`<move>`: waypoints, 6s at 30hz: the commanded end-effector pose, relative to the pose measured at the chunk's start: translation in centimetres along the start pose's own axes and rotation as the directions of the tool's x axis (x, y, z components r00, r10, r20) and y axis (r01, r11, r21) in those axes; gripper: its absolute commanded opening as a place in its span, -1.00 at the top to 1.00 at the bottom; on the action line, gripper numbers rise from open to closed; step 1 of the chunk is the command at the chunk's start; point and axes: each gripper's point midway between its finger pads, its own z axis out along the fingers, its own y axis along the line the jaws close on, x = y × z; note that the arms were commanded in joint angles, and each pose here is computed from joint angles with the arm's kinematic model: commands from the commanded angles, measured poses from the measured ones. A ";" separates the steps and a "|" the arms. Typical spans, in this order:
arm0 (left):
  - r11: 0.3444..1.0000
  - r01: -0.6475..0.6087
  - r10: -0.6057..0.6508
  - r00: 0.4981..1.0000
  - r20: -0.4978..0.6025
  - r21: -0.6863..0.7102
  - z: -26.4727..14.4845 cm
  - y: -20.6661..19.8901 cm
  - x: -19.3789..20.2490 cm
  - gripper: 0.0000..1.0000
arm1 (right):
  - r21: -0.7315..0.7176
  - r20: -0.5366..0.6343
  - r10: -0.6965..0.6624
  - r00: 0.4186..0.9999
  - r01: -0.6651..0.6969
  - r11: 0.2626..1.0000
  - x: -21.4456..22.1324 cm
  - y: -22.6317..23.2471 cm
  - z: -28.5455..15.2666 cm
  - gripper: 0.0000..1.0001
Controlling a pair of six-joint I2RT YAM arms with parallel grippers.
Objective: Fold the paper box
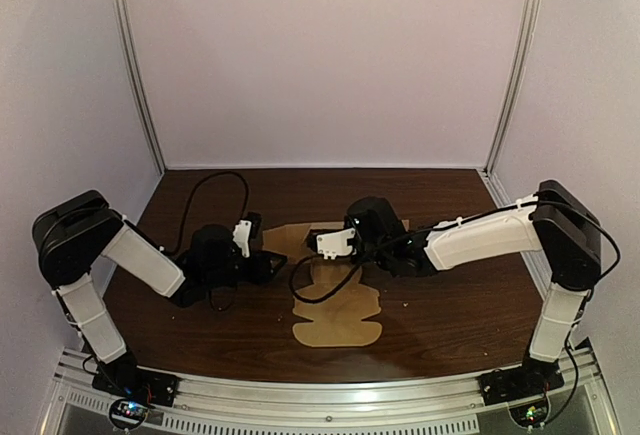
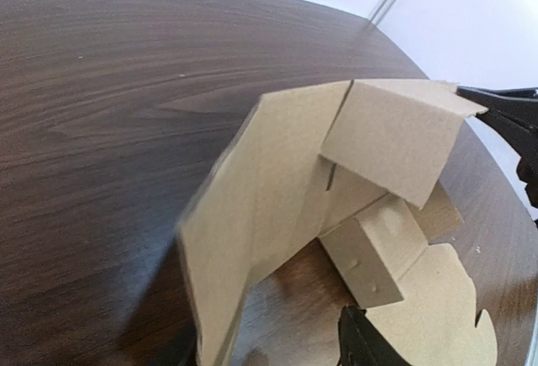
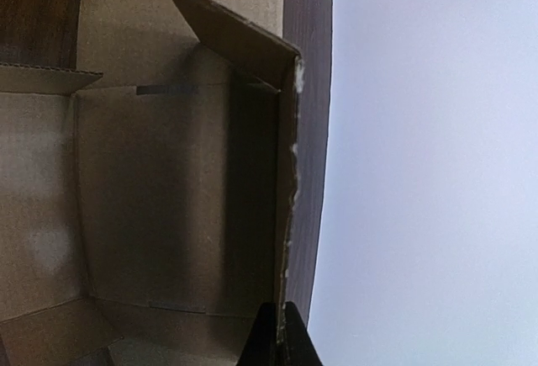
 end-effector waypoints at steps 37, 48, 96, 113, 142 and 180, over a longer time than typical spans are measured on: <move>0.914 -0.138 0.124 0.990 -0.063 -0.381 1.1 7.8 -8.5 0.01 | 0.281 0.053 -0.165 0.985 0.144 0.949 -0.6 -2.5 3.4 1.00; 0.977 -0.185 0.197 0.974 -0.110 0.108 1.8 -0.1 -4.4 0.06 | 0.303 0.044 -0.176 0.983 0.154 0.940 -0.7 -0.1 2.5 1.00; 0.918 -0.313 0.339 0.938 -0.074 0.244 4.8 -6.2 -0.5 -0.04 | 0.202 0.060 -0.104 0.993 0.090 0.975 -0.8 1.8 0.8 1.00; 0.908 -0.342 0.359 0.933 -0.026 0.241 2.0 -6.3 -0.4 -0.09 | 0.080 0.050 -0.067 0.997 0.062 0.995 -0.5 2.2 0.3 1.00; 0.910 -0.302 0.321 0.947 -0.023 0.286 1.4 -8.4 -1.3 -0.11 | 0.029 0.025 -0.006 1.000 0.005 1.000 -0.8 1.0 -0.8 1.00; 0.844 -0.414 0.476 0.872 -0.119 0.341 1.2 -9.4 5.0 -0.21 | 0.288 0.085 -0.359 0.930 0.322 0.902 -1.6 7.7 -2.3 1.00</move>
